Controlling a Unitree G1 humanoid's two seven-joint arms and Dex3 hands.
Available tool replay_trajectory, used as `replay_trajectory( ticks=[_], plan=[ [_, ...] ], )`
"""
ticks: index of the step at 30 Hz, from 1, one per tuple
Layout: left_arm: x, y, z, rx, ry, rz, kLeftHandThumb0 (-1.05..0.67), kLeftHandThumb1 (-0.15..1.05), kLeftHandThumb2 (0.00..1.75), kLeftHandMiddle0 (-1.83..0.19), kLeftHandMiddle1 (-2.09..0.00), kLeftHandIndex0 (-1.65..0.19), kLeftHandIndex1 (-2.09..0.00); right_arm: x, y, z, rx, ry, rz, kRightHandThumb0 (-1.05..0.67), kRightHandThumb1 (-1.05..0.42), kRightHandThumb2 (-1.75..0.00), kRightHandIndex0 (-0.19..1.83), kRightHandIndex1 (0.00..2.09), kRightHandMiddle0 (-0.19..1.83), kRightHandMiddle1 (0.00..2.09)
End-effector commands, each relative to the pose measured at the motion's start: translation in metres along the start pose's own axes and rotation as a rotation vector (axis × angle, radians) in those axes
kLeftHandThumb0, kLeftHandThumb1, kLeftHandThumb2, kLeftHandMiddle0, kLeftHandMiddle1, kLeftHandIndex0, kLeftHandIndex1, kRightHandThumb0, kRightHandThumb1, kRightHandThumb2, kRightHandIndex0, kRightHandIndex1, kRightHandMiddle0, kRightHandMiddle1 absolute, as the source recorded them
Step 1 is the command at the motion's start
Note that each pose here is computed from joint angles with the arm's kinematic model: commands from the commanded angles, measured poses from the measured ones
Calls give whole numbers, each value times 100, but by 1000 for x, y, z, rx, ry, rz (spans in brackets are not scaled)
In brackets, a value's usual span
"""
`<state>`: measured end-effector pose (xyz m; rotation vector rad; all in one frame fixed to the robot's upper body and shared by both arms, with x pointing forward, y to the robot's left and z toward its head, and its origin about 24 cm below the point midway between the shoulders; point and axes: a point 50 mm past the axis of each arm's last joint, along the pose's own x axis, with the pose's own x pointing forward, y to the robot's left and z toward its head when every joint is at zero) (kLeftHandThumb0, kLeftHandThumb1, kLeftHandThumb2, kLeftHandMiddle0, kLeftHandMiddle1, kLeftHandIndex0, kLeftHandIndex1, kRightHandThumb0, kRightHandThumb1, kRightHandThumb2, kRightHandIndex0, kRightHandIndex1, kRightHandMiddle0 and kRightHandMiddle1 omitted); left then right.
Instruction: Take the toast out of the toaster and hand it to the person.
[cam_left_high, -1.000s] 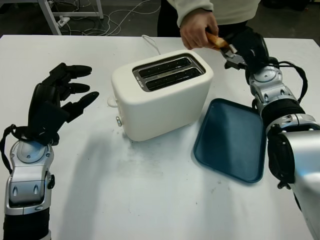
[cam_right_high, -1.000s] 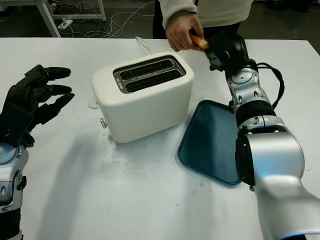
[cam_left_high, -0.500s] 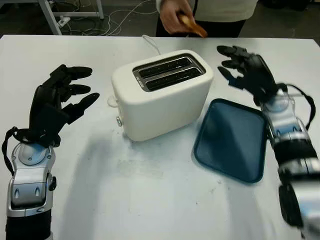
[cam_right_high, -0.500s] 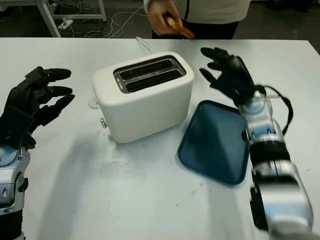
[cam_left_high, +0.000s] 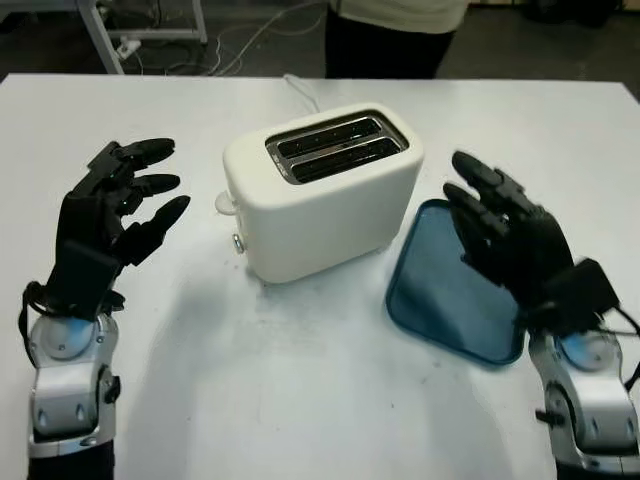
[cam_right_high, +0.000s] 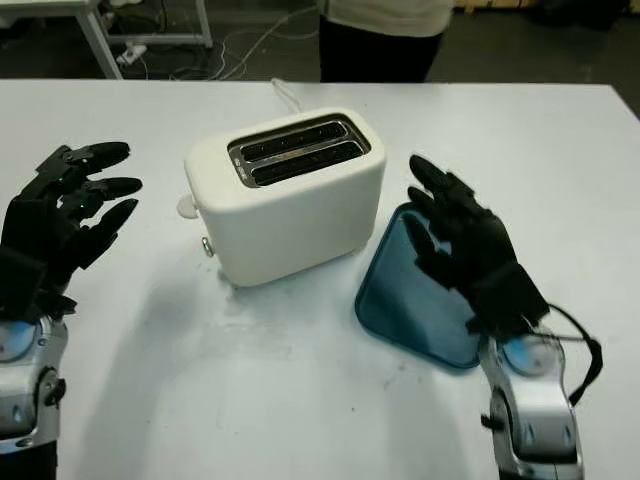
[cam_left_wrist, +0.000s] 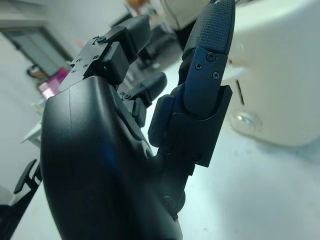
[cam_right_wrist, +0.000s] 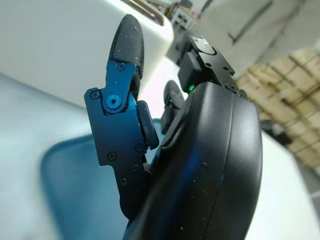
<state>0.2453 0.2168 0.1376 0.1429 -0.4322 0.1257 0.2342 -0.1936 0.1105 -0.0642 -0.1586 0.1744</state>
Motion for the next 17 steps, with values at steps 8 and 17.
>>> replay_trajectory(
  ticks=[8, 17],
  plan=[
    [-25, -13, -19, 26, 53, 82, -96, 92, 35, -26, -84, -39, -45, -6, 9, -11, 114, -6, -91, -56, -92, -72, 33, 7, 37, 1],
    [-28, -18, -24, 7, 84, 25, -95, 92, 34, -24, -87, -39, -46, 0, 10, -14, 157, 4, -121, -60, -92, -66, 28, 3, 33, 0]
  ],
)
